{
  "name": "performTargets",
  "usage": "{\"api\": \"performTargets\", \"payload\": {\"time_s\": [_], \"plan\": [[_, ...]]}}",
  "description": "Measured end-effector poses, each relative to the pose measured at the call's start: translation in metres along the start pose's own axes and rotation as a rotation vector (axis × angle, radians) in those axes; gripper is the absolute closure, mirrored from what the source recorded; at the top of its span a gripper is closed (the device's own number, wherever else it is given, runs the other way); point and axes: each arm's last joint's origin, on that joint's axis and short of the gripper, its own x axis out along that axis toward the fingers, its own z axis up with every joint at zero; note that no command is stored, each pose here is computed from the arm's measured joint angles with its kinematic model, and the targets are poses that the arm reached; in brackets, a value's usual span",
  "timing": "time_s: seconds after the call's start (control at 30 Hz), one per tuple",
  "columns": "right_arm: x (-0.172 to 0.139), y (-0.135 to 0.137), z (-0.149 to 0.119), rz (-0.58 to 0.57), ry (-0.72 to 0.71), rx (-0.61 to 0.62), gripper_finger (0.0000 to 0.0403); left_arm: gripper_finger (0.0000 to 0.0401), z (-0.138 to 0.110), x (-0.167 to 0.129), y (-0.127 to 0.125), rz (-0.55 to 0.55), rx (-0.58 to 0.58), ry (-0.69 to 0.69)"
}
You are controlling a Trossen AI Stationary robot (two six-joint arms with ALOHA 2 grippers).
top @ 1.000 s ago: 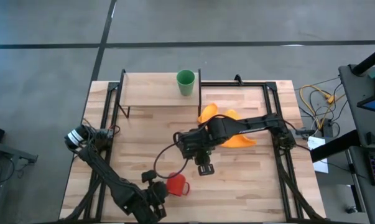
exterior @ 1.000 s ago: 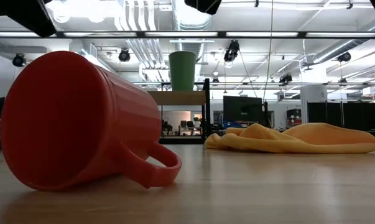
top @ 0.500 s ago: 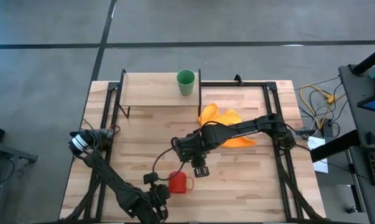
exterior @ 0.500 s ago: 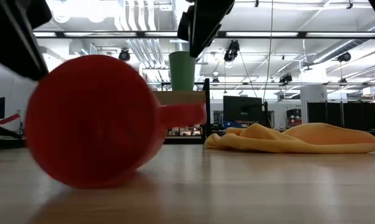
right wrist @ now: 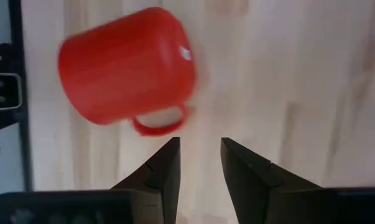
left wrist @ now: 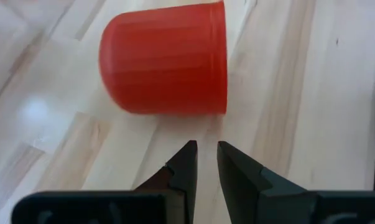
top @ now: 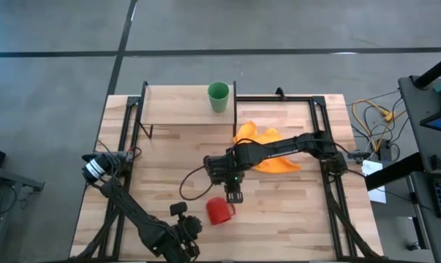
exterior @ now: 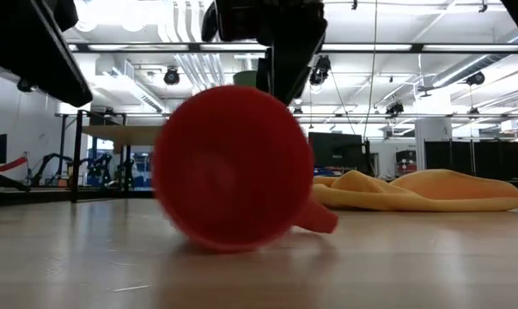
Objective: Stack small to large cups/mugs on shelf
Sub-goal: Put the red mug on the shelf
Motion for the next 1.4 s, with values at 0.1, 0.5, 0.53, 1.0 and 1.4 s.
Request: {"api": "performTargets", "payload": {"time_s": [0.1, 0.5, 0.53, 1.0, 1.4], "plan": [[0.007, 0.002, -0.002, 0.011, 0.000, 0.012, 0.0294, 0.0352, 0.001, 0.001, 0.002, 0.025, 0.004, -0.025], [0.022, 0.013, -0.008, 0.060, 0.032, 0.078, 0.0294, 0.0352, 0.016, 0.020, 0.018, 0.098, -0.028, -0.020], [0.023, 0.014, -0.009, 0.063, 0.033, 0.080, 0.0294, 0.0352, 0.017, 0.021, 0.019, 0.098, -0.030, -0.021], [0.042, 0.032, -0.011, 0.149, 0.022, 0.093, 0.0294, 0.0352, 0.022, 0.022, 0.018, 0.092, -0.031, -0.054], [0.049, 0.031, -0.010, 0.149, -0.020, 0.114, 0.0294, 0.0352, 0.024, 0.028, 0.022, 0.108, -0.047, -0.066]]}}
